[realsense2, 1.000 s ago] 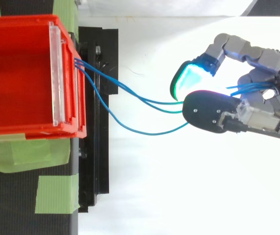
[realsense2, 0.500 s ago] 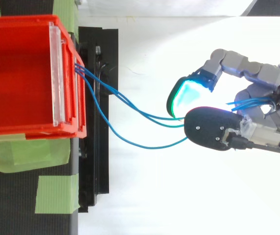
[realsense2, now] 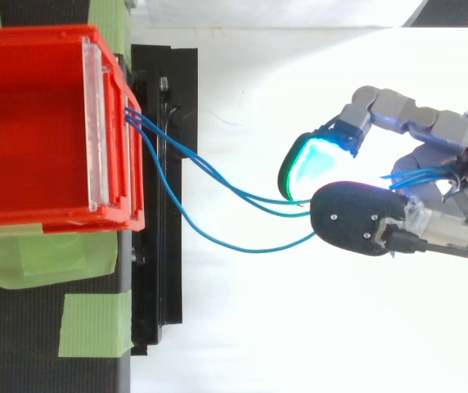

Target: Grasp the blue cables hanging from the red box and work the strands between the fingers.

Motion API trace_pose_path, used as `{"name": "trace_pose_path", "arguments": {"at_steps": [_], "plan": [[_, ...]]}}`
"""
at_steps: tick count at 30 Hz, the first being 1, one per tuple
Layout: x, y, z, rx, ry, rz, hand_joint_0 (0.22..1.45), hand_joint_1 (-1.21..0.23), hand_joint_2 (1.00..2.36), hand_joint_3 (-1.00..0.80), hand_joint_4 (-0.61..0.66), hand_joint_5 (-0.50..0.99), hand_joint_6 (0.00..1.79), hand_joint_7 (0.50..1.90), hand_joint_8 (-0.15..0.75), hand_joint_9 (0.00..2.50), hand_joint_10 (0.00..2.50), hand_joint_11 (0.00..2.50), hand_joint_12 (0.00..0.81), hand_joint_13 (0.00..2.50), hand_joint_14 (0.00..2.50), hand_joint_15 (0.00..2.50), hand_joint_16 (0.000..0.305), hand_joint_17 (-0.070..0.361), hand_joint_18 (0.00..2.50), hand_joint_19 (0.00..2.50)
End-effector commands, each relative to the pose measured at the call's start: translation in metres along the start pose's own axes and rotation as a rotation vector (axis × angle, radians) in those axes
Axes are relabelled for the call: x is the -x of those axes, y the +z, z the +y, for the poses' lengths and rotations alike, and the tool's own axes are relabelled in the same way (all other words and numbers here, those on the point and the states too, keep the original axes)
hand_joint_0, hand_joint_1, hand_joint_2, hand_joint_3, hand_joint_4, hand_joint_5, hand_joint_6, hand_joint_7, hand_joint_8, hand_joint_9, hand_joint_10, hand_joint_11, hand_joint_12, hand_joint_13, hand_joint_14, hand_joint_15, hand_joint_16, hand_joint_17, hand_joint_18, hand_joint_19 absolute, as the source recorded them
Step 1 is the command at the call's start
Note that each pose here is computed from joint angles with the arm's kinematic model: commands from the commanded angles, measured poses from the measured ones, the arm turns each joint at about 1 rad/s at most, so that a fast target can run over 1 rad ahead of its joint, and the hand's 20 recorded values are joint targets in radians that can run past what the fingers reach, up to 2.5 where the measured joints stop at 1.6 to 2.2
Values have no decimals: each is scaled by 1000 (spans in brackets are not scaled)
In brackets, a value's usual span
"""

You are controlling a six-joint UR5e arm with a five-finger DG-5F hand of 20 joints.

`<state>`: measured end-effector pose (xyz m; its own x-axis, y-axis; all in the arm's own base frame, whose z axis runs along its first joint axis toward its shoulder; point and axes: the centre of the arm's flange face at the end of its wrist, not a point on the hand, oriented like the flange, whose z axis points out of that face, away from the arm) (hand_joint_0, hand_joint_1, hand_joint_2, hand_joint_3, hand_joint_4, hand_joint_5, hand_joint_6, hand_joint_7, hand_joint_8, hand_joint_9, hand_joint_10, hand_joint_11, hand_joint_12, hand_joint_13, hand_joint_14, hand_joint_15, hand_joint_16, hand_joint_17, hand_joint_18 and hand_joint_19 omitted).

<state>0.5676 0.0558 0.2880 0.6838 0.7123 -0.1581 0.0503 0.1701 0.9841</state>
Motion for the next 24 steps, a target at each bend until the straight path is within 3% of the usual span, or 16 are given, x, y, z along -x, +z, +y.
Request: {"name": "trace_pose_path", "arguments": {"at_steps": [1, 4, 24], "plan": [[1, -1, -1, -6, -38, 4, 883, -636, 1026, -224, 322, 406, 118, 1615, 478, 1742, 2500, 2500, 586, 1938, 2500, 1600, 255, 191, 2500, 583], [4, -2, -3, -14, -73, 8, 883, -636, 1026, -225, 324, 404, 127, 1618, 478, 1742, 2500, 2500, 586, 1938, 2500, 1600, 255, 191, 2500, 583], [8, -3, -6, -29, -121, 12, 883, -632, 1025, -226, 327, 400, 144, 1607, 478, 1742, 2500, 2500, 586, 1938, 2500, 1600, 255, 191, 2500, 583]]}}
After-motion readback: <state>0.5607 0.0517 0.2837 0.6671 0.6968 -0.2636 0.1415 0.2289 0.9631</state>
